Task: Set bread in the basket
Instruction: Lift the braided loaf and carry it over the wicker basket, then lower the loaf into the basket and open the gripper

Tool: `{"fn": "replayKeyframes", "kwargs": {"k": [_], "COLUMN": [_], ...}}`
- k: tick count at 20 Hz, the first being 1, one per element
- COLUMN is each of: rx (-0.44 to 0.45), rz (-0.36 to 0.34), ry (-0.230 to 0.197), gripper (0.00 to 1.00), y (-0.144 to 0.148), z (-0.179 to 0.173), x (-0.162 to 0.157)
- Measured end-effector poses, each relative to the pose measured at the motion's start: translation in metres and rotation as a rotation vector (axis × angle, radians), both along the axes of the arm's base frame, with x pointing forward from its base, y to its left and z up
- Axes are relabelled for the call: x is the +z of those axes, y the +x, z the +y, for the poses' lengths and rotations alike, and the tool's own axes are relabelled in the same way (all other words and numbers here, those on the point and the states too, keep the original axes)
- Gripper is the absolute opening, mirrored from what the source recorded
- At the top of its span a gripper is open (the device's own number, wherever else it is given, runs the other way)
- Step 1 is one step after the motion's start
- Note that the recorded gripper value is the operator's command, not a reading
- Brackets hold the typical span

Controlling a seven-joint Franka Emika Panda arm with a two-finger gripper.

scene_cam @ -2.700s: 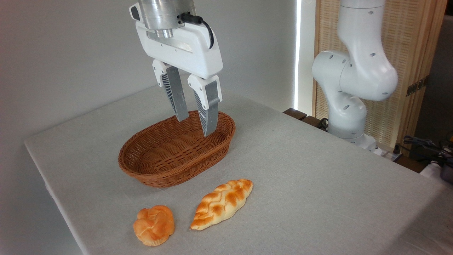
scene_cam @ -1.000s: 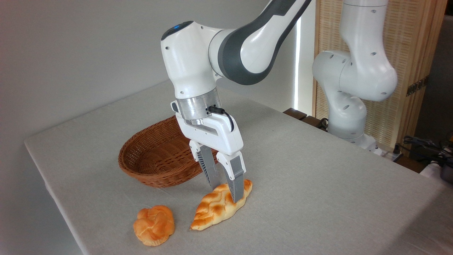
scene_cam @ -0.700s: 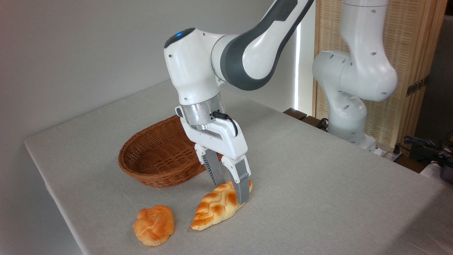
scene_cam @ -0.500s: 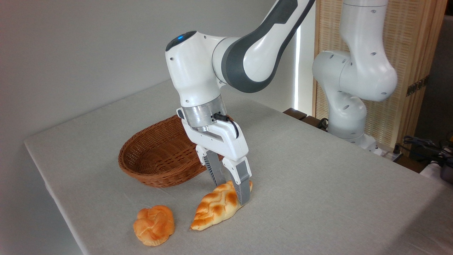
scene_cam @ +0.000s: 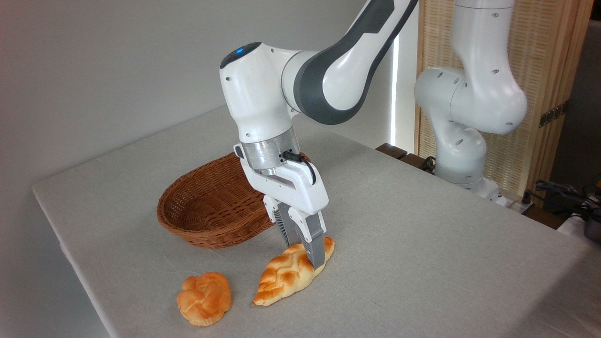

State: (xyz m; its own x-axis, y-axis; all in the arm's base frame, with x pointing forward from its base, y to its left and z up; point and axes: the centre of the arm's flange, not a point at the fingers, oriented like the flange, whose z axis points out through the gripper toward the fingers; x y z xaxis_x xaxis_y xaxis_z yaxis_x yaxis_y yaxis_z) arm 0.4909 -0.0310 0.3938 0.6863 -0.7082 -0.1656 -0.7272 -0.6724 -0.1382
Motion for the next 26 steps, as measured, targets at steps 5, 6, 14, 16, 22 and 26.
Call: {"fn": "replayKeyframes", "kwargs": {"k": [5,6,14,16,22,26], "rx": [0.010,0.018,0.038,0.012,-0.070,-0.091], "rz": [-0.053,-0.071,-0.031,-0.026,0.015,0.011], "ry": [-0.007,-0.008,-0.107,-0.169,-0.196,-0.206], "gripper": [0.38,0.38,0.42,0.42,0.61,0.86], "y": [0.012,0.017,0.025,0.015,-0.019,-0.014], "z": [0.004,0.007,-0.032,-0.066,-0.168,-0.183], "x": [0.020,0.032,0.130,0.149,0.141,0.110]}}
